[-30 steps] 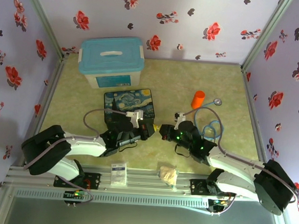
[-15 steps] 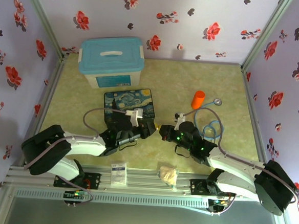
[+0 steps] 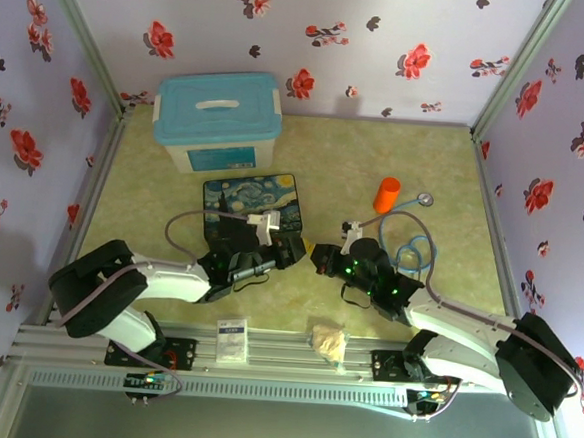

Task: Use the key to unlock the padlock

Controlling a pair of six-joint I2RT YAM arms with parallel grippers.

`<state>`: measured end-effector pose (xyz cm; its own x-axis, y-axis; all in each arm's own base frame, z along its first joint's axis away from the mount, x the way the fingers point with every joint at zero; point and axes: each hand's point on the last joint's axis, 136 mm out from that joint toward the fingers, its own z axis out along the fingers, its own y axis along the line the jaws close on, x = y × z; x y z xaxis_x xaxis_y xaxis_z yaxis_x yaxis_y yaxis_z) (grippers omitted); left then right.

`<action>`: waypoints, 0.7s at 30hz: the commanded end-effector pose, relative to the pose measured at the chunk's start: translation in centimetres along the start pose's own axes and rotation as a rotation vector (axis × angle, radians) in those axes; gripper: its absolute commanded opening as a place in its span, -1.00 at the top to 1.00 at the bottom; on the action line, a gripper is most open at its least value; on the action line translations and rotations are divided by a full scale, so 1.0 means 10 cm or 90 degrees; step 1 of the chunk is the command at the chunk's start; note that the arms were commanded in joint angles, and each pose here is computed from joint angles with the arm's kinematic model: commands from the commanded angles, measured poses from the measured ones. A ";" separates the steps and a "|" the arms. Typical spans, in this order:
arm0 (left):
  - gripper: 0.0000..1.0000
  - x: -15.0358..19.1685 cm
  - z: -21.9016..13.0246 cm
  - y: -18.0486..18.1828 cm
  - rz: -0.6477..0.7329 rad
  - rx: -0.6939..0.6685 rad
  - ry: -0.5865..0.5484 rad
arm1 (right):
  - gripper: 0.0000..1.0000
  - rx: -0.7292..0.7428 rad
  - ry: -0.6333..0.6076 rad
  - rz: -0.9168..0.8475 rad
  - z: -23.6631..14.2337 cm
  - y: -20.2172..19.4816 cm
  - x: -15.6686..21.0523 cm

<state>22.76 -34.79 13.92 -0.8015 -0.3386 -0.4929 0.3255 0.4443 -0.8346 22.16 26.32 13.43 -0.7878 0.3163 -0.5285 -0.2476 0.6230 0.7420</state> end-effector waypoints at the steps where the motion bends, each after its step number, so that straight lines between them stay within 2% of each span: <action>1: 0.04 -0.06 0.02 -0.06 -0.002 0.011 -0.007 | 1.00 -0.013 -0.010 0.017 0.02 0.02 -0.03; 2: -0.02 -0.05 0.02 -0.03 0.004 0.005 -0.006 | 1.00 -0.012 -0.011 0.021 0.02 0.01 -0.03; 7: -0.01 -0.04 -0.02 -0.01 -0.012 0.016 -0.017 | 1.00 -0.056 -0.043 0.085 0.00 0.02 -0.12; 9: -0.12 -0.04 -0.01 0.01 -0.049 0.014 -0.016 | 1.00 -0.050 -0.040 0.076 0.00 0.02 -0.12; 12: -0.28 -0.05 -0.02 0.01 -0.151 0.013 -0.033 | 1.00 -0.063 -0.047 0.062 -0.01 0.08 -0.16; 15: -0.47 -0.12 -0.04 -0.15 -0.213 0.046 -0.061 | 1.00 -0.086 -0.055 0.052 -0.02 0.17 -0.20; 21: -0.65 -0.22 -0.14 -0.24 -0.310 0.057 -0.106 | 1.00 -0.145 -0.074 0.031 -0.02 0.43 -0.28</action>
<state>22.42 -34.75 15.27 -0.8263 -0.5320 -0.1849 0.0496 0.2584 -0.9648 23.07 26.82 15.52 -0.7620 0.4188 -0.4939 -0.2649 0.4944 0.8279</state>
